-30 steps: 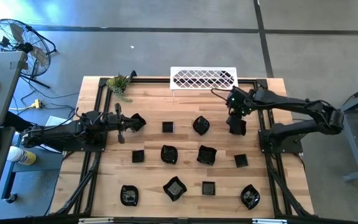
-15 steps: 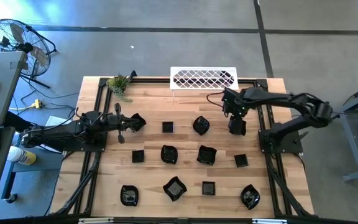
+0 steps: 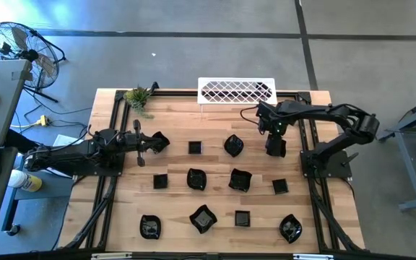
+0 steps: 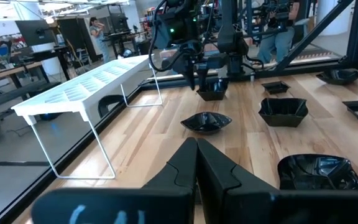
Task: Pick & Place Mini shaped plates
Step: Put the distorted square plate on the shelf
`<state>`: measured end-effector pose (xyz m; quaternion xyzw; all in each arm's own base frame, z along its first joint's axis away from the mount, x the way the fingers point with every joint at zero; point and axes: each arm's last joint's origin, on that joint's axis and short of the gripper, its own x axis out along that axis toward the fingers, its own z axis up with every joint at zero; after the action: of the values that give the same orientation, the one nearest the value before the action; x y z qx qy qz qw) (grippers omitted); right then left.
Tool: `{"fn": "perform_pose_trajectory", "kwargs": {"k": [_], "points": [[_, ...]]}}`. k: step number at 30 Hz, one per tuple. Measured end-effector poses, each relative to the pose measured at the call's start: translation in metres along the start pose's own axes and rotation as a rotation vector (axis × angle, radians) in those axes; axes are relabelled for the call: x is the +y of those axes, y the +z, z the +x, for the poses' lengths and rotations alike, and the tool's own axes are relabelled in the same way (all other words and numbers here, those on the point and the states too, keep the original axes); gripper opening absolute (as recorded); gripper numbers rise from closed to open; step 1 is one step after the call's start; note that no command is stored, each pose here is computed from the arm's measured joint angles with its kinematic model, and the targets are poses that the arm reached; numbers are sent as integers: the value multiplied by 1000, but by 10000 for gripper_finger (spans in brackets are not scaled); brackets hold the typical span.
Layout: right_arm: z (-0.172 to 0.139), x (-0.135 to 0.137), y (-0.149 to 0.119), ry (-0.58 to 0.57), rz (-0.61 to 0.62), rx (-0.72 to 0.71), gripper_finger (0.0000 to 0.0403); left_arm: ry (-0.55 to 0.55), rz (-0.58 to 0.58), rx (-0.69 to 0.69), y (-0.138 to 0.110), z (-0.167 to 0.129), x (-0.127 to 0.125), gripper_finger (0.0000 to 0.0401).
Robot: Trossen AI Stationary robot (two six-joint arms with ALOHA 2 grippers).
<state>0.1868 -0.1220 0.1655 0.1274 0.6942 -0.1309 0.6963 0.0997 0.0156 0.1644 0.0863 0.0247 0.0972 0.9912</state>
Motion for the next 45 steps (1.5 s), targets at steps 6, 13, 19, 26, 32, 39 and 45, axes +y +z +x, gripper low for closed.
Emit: {"fn": "perform_pose_trajectory", "kwargs": {"k": [6, 13, 19, 26, 32, 39, 45], "points": [[0, 0, 0, 6, 0, -3, 53, -1, -3, 0, 0, 0, 0, 1], [12, 2, -6, 4, 24, 0, 45, -2, -22, 0, 0, 0, 0, 1], [16, 3, -7, 18, 60, -14, 60, -2, -23, 1, 0, 0, 0, 1], [4, 3, -1, 72, 85, -71, 17, -2, -23, 1, 0, 0, 0, 1], [-5, 3, 4, 95, 110, -89, 8, -2, -24, 1, 0, 0, 0, 1], [-28, 2, 12, 145, 173, -92, 4, -2, -24, 1, 0, 0, 0, 1], [-77, 0, 31, 235, 229, -190, 4, -2, -24, 1, 0, 0, 0, 1]]}}
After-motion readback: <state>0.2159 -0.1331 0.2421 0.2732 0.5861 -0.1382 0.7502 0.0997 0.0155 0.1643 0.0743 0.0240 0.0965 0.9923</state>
